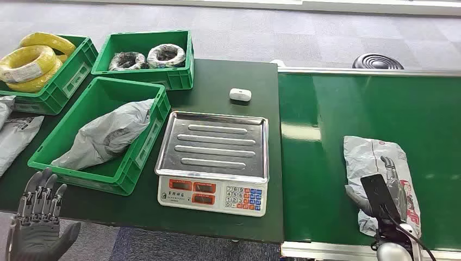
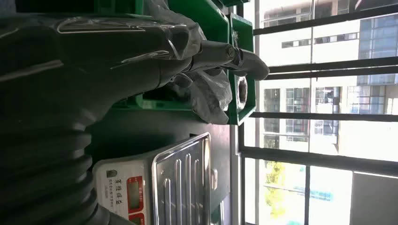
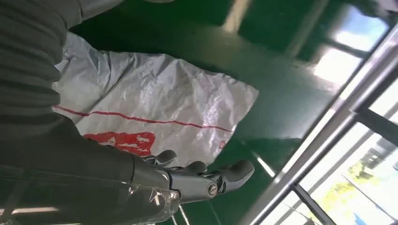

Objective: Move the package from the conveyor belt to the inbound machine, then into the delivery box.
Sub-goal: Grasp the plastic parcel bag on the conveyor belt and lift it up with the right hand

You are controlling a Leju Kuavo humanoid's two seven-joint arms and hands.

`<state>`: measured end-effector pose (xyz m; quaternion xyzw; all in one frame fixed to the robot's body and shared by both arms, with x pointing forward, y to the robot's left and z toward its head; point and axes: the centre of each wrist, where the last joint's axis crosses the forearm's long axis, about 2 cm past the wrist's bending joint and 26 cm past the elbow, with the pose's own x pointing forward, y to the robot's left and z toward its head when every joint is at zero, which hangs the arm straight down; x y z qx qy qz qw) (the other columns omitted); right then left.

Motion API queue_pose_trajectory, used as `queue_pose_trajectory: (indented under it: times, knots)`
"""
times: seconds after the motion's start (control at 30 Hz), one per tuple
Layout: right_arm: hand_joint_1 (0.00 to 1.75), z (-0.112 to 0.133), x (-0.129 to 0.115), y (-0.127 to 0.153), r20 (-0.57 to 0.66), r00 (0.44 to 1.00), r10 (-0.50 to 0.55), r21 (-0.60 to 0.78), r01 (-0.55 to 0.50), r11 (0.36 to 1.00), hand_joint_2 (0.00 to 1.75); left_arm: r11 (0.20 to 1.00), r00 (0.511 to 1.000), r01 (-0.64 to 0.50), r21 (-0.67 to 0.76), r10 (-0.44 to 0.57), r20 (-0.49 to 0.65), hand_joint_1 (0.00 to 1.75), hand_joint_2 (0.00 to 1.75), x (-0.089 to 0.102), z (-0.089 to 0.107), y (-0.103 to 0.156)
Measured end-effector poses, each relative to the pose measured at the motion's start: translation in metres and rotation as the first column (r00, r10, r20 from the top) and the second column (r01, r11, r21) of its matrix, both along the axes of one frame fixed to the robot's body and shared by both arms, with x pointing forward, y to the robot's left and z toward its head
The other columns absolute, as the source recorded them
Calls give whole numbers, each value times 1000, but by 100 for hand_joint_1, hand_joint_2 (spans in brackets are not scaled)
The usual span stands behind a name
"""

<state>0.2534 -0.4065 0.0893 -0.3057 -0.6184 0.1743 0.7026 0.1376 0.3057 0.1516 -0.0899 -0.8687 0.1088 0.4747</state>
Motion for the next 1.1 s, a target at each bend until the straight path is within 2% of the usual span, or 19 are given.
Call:
queue_pose_trajectory:
  times: [0.07, 0.17, 0.37, 0.5, 0.63, 0.8, 1.0, 1.1]
  knots:
    - [0, -3, 7, -7, -52, 998, -18, -21, 17, 1000, 175, 1000, 1000, 10, -14, -10, -2, 0, 175, 2, 0, -1]
    - [0, -13, 22, -23, -211, 975, -71, -84, 54, 995, 175, 999, 999, 33, -32, -33, -8, 0, 175, 9, 2, -4]
    - [3, -35, 31, -36, -496, 861, -117, -199, 19, 980, 175, 998, 998, 54, -35, -54, -14, 0, 175, 18, 5, -8]
    - [173, -37, 46, -35, -587, 790, -175, -317, -26, 948, 175, 998, 999, 47, -39, -48, -18, 0, 175, 22, 6, -10]
    - [175, -34, 64, -28, -611, 752, -246, -431, -56, 901, 175, 999, 999, 26, -44, -27, -28, 0, 175, 22, 6, -10]
    - [175, -27, 82, -21, -612, 742, -274, -477, -70, 876, 175, 999, 999, 14, -45, -16, -38, 0, 175, 20, 4, -10]
    - [175, -22, 94, -11, -594, 759, -267, -482, -70, 874, 175, 999, 999, -4, -48, 2, -43, 0, 175, 20, 4, -9]
    - [175, -19, 99, -3, -548, 795, -260, -483, -46, 874, 175, 999, 999, -18, -50, 15, -46, 0, 175, 19, 4, -9]
